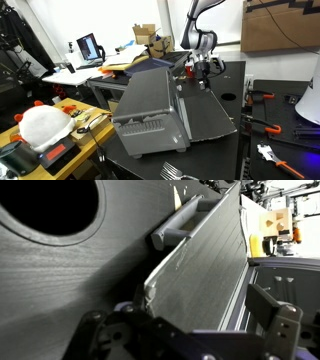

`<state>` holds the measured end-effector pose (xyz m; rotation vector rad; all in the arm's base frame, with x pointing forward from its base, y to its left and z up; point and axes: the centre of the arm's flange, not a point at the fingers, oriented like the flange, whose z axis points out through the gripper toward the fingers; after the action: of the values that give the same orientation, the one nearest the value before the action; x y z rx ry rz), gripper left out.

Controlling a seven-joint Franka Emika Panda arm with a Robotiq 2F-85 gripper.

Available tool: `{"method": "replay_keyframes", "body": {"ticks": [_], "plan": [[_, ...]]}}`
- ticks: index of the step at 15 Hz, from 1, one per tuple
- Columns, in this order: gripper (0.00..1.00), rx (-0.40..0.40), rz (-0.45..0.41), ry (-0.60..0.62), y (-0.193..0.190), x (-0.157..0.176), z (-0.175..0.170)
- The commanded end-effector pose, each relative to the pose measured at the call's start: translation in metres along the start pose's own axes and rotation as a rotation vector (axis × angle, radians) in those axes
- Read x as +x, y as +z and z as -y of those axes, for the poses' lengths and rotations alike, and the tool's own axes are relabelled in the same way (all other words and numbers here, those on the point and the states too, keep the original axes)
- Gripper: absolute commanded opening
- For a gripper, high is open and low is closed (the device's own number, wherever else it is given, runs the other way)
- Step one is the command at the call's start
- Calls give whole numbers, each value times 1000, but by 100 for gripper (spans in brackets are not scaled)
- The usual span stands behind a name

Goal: Close the microwave door

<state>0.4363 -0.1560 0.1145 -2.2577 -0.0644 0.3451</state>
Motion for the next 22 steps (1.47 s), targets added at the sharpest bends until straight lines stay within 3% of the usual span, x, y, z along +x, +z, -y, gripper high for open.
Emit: {"method": "replay_keyframes", "body": {"ticks": [1, 10, 22], "plan": [[100, 49, 5, 1, 1, -4, 15], [100, 89, 22, 17, -4, -2, 42], [100, 58, 58, 139, -15, 14, 91]]}}
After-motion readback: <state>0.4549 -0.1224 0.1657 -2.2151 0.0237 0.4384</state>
